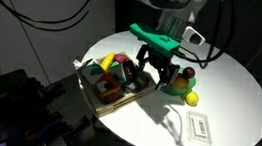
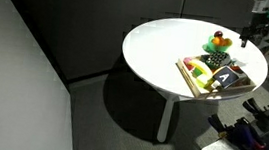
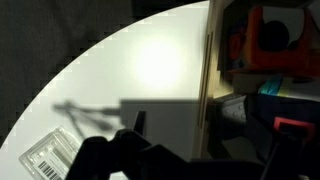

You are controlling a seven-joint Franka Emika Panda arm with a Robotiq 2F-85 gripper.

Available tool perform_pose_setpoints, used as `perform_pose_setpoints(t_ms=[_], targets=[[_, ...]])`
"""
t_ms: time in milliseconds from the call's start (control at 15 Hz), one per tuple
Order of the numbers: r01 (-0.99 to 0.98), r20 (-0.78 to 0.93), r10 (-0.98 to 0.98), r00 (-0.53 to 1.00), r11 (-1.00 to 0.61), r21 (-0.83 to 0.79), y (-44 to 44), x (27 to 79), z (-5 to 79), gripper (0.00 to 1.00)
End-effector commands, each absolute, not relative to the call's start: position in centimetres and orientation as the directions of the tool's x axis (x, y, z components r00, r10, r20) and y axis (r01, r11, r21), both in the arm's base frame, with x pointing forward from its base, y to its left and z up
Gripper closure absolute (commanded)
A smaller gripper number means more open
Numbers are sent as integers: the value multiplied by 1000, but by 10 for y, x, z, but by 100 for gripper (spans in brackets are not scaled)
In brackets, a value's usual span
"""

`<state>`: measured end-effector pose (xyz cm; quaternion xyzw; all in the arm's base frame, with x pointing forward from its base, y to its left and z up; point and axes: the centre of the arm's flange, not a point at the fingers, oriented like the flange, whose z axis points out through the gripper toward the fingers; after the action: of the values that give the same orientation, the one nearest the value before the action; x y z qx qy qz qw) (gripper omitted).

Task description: Put the apple in the bowl

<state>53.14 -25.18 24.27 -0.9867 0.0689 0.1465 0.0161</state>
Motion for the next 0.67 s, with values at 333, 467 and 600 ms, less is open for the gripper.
perform_pose_setpoints(t_ms=[333,467,600], targets=[[-177,-267,-179,947,-984,34,-224,496,264,0],[-176,-251,-181,951,-984,42,-219,491,266,0],[-173,-231,-179,956,-984,46,-214,488,269,0]])
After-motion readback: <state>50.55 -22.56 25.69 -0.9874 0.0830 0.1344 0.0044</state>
